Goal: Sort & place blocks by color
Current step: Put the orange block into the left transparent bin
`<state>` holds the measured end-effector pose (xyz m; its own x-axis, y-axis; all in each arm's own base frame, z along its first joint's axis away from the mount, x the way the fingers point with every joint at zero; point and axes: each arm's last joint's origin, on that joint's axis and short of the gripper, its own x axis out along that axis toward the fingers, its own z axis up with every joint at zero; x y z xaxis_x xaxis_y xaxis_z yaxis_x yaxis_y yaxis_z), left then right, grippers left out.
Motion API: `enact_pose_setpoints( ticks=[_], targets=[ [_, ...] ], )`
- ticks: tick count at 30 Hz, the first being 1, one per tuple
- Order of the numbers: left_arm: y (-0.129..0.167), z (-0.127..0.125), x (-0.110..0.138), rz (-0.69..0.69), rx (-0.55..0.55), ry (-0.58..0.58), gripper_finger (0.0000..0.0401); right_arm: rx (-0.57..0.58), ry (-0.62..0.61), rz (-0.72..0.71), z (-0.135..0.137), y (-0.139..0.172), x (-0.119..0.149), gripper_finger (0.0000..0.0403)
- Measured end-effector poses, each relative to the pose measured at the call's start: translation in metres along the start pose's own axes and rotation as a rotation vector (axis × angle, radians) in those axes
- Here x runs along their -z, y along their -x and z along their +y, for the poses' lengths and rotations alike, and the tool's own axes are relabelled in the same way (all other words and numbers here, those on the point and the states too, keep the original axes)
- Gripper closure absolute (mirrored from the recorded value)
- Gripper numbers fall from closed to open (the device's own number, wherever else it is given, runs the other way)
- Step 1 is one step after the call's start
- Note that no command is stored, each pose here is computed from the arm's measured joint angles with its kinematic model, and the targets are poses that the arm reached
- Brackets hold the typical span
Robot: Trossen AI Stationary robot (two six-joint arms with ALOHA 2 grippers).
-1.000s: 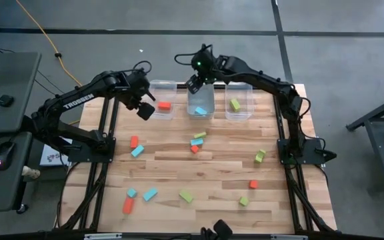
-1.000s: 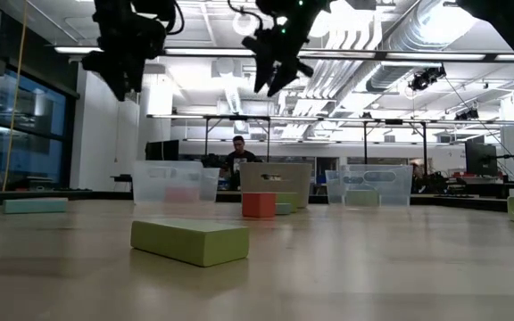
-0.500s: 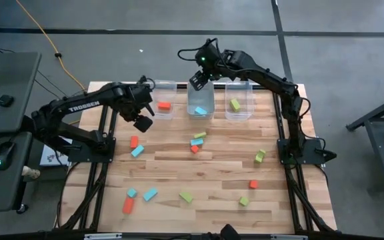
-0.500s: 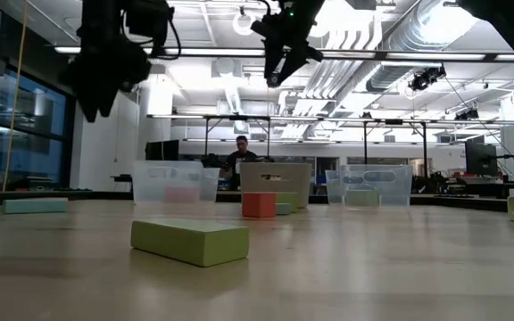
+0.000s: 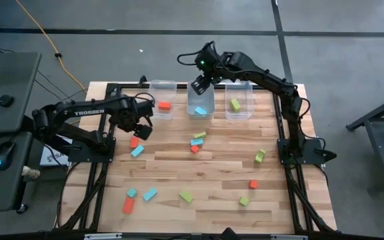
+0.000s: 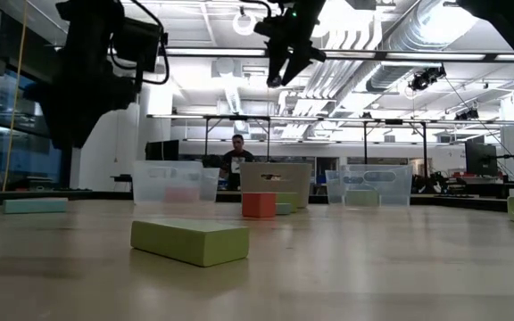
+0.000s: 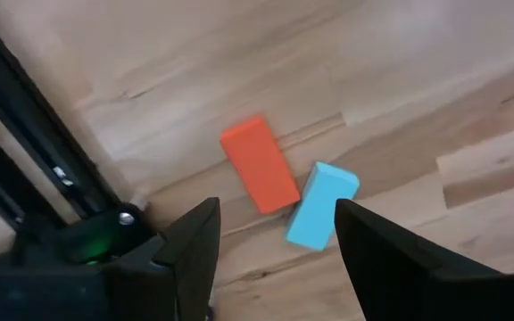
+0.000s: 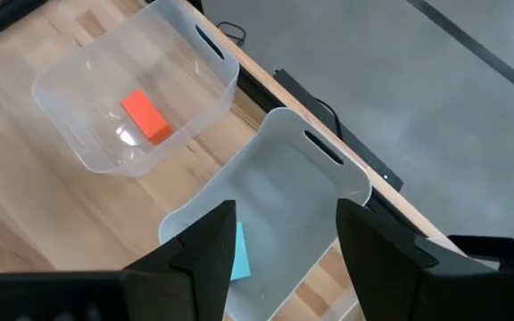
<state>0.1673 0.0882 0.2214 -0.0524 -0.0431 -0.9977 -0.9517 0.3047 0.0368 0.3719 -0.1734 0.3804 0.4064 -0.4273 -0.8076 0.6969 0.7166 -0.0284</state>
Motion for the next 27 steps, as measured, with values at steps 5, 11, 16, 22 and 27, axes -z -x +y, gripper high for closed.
enact_pose_setpoints(
  ticks=[5, 11, 16, 22, 27],
  targets=[
    [-0.012, -0.003, 0.003, -0.010, 0.009, 0.068, 0.0201, -0.021, 0.036, 0.006, 0.002, 0.000, 0.000, 0.0217],
    [-0.026, 0.000, 0.008, 0.000, -0.027, 0.150, 0.0201, -0.040, 0.049, 0.010, 0.002, 0.000, 0.001, 0.0217],
    [-0.037, 0.004, 0.011, 0.016, -0.052, 0.192, 0.0201, -0.040, 0.051, 0.009, 0.002, 0.000, 0.001, 0.0217],
    [-0.049, 0.003, 0.010, -0.003, -0.003, 0.214, 0.0201, -0.040, 0.058, 0.009, 0.002, 0.000, 0.001, 0.0217],
    [-0.056, 0.003, 0.011, -0.005, 0.011, 0.235, 0.0201, -0.039, 0.058, 0.009, 0.002, 0.000, 0.001, 0.0217]
  ],
)
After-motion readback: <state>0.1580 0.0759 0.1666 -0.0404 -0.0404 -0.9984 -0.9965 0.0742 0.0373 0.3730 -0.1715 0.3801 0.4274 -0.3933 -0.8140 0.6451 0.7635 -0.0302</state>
